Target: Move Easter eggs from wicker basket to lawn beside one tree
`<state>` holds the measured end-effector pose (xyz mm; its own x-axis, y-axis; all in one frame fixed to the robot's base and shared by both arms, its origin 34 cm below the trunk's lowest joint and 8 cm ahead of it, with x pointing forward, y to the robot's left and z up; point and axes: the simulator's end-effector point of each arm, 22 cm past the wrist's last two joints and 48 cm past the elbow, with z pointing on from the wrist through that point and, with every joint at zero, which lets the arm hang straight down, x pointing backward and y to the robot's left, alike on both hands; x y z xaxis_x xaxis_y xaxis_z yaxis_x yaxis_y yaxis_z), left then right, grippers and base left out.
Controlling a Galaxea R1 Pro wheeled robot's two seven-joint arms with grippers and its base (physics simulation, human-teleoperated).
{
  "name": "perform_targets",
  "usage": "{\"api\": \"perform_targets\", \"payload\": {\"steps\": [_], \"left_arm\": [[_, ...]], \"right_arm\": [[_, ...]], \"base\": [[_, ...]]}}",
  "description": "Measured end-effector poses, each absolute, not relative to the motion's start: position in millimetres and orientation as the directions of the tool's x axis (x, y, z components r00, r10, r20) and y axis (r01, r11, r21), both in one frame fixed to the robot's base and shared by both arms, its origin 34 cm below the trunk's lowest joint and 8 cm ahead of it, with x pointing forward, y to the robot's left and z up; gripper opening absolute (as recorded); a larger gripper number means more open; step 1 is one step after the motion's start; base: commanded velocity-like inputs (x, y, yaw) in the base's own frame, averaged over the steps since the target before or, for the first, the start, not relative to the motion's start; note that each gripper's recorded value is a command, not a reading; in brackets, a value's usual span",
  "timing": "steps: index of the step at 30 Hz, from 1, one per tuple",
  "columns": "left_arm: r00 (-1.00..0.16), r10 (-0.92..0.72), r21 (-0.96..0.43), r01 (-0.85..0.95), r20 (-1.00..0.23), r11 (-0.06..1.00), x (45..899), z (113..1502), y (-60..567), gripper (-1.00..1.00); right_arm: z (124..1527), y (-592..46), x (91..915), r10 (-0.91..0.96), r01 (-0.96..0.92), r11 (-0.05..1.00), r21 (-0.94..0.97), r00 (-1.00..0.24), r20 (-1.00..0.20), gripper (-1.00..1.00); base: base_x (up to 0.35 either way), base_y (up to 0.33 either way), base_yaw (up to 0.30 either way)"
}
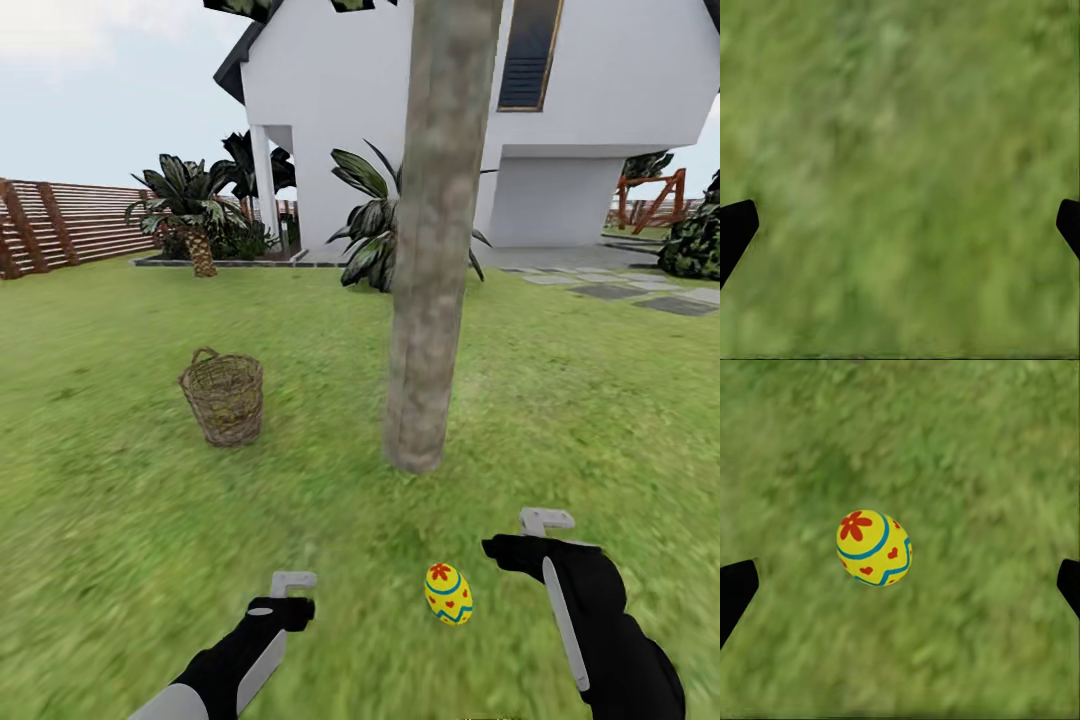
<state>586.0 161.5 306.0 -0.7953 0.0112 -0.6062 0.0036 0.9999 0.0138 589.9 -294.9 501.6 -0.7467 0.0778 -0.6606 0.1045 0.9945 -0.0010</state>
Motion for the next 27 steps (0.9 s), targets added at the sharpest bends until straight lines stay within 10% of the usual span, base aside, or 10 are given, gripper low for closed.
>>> {"api": "perform_targets", "payload": {"steps": [27], "left_arm": [[-0.795,0.011,0.013,0.004,-0.606,1.000,585.6,306.1,161.2,1.00]], "right_arm": [[502.1,-295.0,589.8,0.078,0.104,0.995,-0.001,-0.746,-0.661,1.00]], "base": [[0.051,0.301,0.287]]}}
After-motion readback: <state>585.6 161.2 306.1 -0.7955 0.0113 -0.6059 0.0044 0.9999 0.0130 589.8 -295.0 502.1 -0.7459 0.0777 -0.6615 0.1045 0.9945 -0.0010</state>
